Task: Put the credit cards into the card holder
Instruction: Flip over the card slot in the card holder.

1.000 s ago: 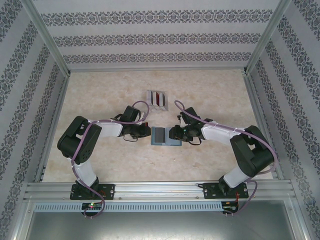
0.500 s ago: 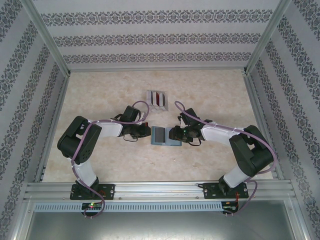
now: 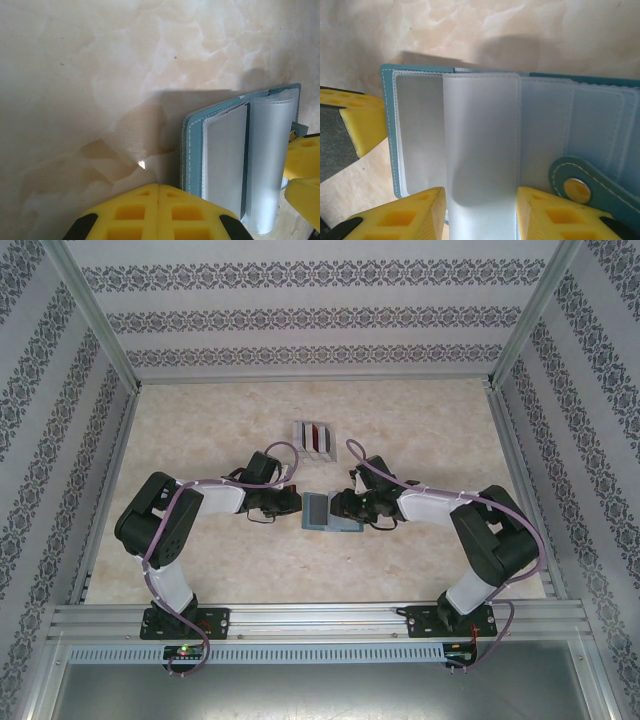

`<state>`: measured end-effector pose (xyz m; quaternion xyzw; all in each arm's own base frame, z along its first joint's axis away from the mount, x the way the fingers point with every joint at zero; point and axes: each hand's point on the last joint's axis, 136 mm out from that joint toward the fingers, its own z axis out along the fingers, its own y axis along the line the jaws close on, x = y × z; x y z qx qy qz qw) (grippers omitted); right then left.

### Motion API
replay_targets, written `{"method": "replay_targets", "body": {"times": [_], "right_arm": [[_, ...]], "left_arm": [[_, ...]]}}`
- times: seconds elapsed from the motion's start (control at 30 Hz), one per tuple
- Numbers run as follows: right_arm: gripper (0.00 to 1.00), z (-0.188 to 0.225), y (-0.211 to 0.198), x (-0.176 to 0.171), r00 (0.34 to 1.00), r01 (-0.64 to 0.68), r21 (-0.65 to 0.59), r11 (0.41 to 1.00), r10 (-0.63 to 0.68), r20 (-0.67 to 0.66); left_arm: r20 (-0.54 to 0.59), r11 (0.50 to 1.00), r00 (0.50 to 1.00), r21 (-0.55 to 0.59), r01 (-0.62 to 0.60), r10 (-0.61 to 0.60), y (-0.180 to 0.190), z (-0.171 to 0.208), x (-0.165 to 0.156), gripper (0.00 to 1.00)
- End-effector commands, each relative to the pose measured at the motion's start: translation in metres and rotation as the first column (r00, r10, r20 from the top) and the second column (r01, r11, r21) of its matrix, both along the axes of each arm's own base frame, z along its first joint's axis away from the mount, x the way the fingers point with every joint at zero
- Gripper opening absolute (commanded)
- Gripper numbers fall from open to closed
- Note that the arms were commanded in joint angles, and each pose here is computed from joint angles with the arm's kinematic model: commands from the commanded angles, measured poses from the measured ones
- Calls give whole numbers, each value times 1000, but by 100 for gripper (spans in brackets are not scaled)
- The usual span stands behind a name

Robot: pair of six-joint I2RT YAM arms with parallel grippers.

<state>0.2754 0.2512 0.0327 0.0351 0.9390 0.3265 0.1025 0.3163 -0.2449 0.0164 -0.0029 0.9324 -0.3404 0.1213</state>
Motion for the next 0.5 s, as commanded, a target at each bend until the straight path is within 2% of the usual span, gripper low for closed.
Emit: {"method": "replay_targets", "body": {"times": [0.0,0.23,0.47], "right_arm": [[43,5,18,3,1000,-14,83,996,14,-3],[43,24,46,5,998,-65,160,985,60,34],[42,35,62,2,992,-117,171,978,108,64]], "left_arm": [[-52,996,998,91,-21,26,14,-35,-9,0],[-54,996,998,89,-22,27,15,-35,-9,0],[-55,996,998,89,-30,34,15,-35,-9,0]]}}
